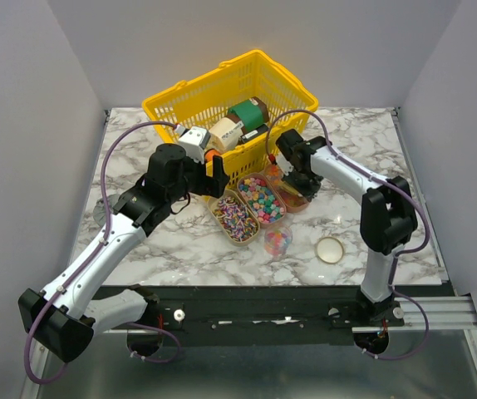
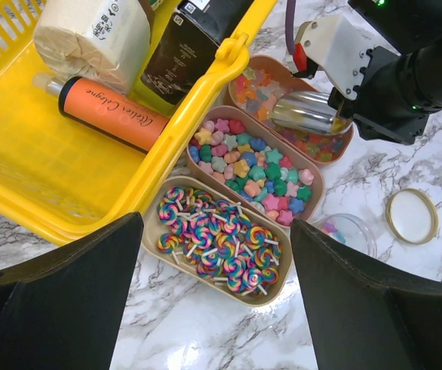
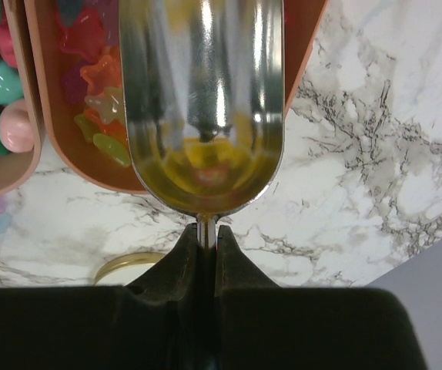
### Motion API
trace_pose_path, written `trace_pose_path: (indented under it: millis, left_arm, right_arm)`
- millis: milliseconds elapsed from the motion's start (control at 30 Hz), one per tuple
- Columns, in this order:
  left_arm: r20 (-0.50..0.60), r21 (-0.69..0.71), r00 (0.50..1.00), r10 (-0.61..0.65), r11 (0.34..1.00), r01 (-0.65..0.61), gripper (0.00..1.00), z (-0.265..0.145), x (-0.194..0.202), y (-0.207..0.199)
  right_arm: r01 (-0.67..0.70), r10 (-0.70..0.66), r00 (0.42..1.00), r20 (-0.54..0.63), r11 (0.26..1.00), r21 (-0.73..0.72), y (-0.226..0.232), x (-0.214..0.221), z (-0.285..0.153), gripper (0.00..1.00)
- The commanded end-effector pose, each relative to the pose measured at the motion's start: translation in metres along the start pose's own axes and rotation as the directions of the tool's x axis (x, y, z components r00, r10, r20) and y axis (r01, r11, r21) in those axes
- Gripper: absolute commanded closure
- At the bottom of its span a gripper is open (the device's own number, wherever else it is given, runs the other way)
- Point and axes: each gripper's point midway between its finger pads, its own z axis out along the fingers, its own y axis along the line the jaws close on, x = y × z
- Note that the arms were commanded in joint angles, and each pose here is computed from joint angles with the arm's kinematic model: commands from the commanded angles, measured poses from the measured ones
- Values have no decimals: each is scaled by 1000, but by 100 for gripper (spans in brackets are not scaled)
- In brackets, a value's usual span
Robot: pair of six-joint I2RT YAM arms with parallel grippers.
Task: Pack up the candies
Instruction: Scoop the fake candies from the storage box.
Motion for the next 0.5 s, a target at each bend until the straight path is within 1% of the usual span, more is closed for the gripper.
trace_pose_path:
  millis: [0, 167, 233, 367, 433, 467]
  left_arm:
    - [28, -30, 1000, -8, 1000, 9, 7, -6, -10, 6]
    - [24, -33, 1000, -9, 999, 10, 7, -5, -10, 7]
    - [27, -59, 1000, -10, 998, 11, 7, -5, -10, 12]
    - [26, -63, 1000, -13, 998, 15, 7, -5, -10, 13]
    - [27, -64, 1000, -15, 998, 17, 7, -5, -11, 13]
    - [30, -63, 999, -14, 998, 16, 7, -5, -12, 13]
  right_arm:
    - [44, -44, 999, 14, 999, -18, 10, -18, 16, 99]
    - [38, -39, 999, 35, 999, 8, 8, -29, 25, 99]
    - [34, -35, 998, 44, 999, 14, 7, -33, 27, 99]
    - [9, -10, 995, 98, 1000, 11, 9, -45, 34, 99]
    - [1, -1, 995, 105, 1000, 4, 12, -47, 41, 99]
    - [-10, 10, 991, 130, 1000, -1, 13, -53, 42, 99]
